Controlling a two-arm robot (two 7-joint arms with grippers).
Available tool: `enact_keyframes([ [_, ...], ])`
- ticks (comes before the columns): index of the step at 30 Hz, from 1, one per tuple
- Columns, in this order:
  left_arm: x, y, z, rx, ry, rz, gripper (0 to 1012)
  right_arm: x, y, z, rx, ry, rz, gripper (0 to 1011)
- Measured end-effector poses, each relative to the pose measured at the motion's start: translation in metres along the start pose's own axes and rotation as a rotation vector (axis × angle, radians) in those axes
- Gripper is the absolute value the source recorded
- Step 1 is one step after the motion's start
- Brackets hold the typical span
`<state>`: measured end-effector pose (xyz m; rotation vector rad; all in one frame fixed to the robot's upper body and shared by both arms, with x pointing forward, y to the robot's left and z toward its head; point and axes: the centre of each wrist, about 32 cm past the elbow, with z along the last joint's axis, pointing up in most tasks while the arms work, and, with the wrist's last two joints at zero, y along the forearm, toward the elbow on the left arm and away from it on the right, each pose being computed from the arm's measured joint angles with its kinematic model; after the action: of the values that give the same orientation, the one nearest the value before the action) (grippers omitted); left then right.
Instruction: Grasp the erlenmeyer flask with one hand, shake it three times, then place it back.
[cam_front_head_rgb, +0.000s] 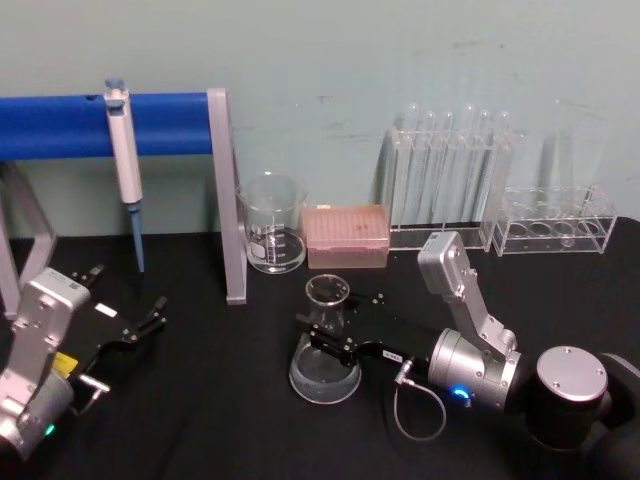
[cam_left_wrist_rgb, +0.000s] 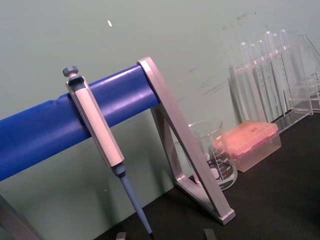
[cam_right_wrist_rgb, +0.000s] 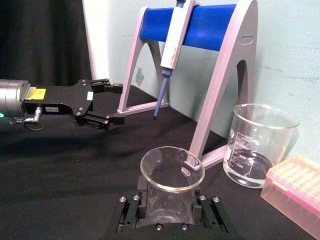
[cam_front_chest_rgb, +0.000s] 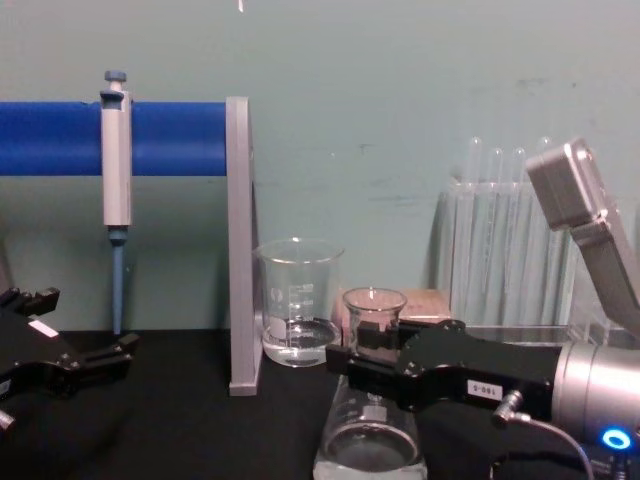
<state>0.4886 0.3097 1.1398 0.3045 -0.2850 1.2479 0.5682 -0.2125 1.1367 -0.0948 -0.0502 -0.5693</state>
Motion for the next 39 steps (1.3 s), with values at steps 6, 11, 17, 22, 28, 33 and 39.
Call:
enact_keyframes([
  [6, 0.0, 0.0, 0.0, 0.0, 0.0, 0.0, 1001, 0.0, 0.0, 0.0, 0.0, 0.0, 0.0, 482],
  [11, 0.0, 0.0, 0.0, 0.0, 0.0, 0.0, 1001, 0.0, -0.002, 0.001, 0.0, 0.003, -0.003, 482],
  [17, 0.0, 0.0, 0.0, 0.0, 0.0, 0.0, 1001, 0.0, -0.004, 0.004, 0.013, 0.011, -0.008, 481],
  [22, 0.0, 0.0, 0.0, 0.0, 0.0, 0.0, 1001, -0.001, -0.005, 0.008, 0.029, 0.017, -0.017, 481],
  [28, 0.0, 0.0, 0.0, 0.0, 0.0, 0.0, 1001, -0.003, -0.006, 0.014, 0.046, 0.019, -0.033, 479],
  [33, 0.0, 0.0, 0.0, 0.0, 0.0, 0.0, 1001, -0.004, -0.007, 0.02, 0.057, 0.018, -0.053, 479],
  [39, 0.0, 0.0, 0.0, 0.0, 0.0, 0.0, 1001, -0.006, -0.009, 0.027, 0.076, 0.014, -0.09, 478],
])
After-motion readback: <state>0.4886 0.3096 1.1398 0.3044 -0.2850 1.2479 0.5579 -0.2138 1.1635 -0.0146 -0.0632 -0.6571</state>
